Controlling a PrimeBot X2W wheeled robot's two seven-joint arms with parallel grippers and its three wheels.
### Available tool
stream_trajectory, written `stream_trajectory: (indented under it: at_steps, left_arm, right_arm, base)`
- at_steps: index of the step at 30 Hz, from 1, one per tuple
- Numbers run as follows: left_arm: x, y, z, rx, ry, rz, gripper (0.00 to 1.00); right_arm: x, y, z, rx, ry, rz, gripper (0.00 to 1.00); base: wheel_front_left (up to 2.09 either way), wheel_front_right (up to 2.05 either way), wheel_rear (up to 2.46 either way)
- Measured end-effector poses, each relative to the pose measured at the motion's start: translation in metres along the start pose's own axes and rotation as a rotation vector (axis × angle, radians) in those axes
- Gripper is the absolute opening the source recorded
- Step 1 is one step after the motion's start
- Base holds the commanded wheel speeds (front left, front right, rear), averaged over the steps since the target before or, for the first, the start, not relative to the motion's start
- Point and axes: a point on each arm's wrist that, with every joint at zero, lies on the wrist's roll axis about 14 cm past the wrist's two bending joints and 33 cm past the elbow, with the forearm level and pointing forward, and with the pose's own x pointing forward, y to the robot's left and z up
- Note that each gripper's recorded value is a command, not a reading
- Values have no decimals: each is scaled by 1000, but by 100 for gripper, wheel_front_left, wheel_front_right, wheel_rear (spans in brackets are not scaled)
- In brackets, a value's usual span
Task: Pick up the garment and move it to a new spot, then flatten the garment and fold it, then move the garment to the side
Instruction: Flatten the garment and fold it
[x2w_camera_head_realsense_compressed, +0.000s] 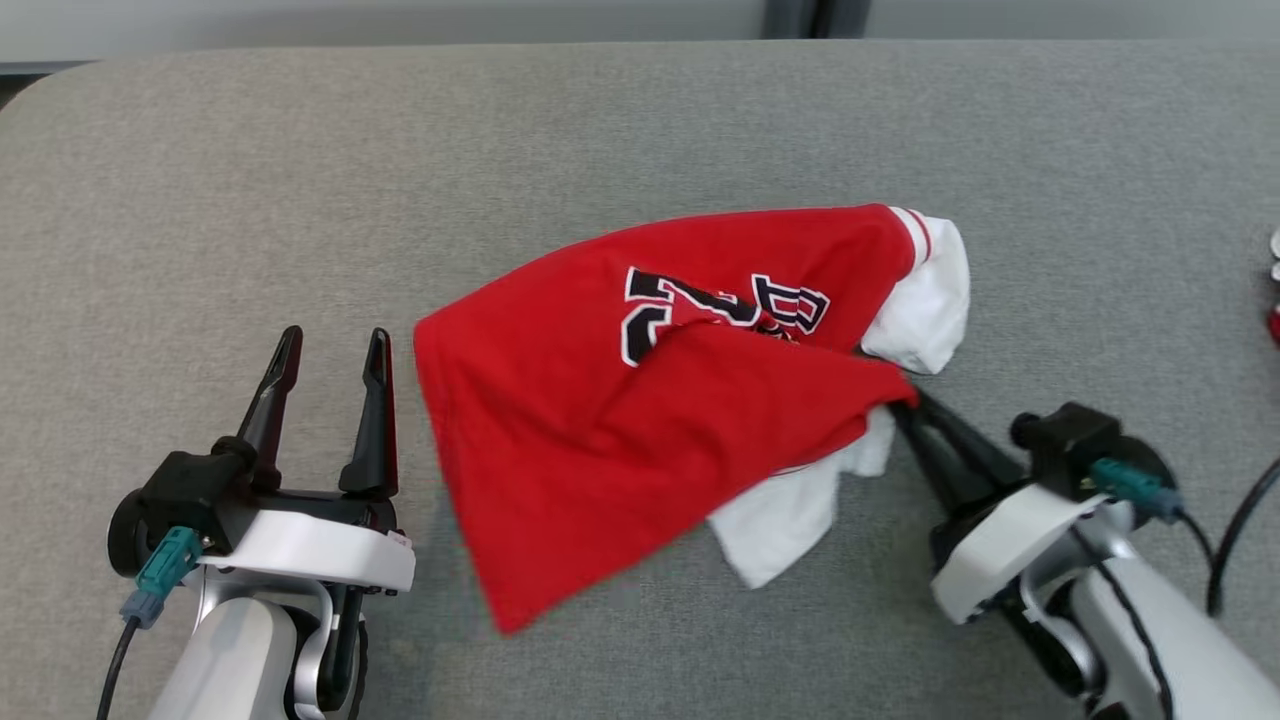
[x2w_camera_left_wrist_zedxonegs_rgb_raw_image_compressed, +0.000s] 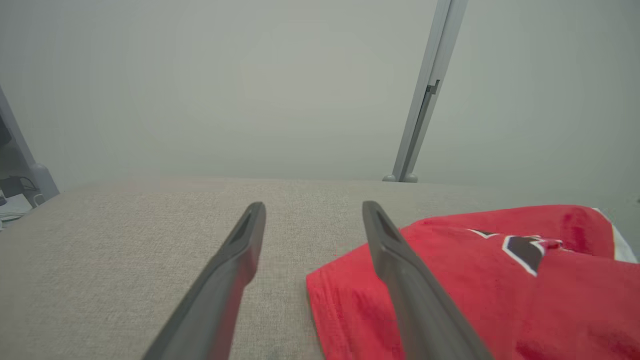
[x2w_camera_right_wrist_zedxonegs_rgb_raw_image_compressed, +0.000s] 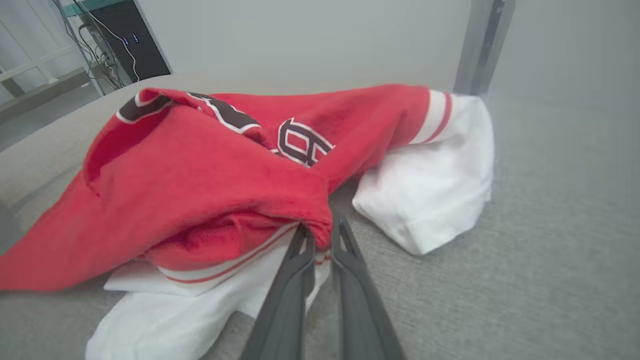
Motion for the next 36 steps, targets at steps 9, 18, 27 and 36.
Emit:
stream_trajectory:
  at_steps: [9, 18, 27, 36]
  left_arm:
    - [7, -15, -3, -5, 2, -43, 100]
    - [7, -15, -5, -9, 8, -47, 100]
    - [6, -16, -7, -10, 14, -51, 100]
    - [7, -19, -4, 2, 6, -66, 100]
  right_arm:
    - [-31, -70, 62, -276, -43, -155, 0]
    - [-26, -30, 69, -360, -72, -90, 0]
    - [-24, 19, -3, -136, 61, 1, 0]
    - [-29, 3, 12, -8, -60, -101, 100]
  base:
    - [0, 0, 0]
    - [0, 0, 0]
    - [0, 0, 0]
    - [0, 0, 0]
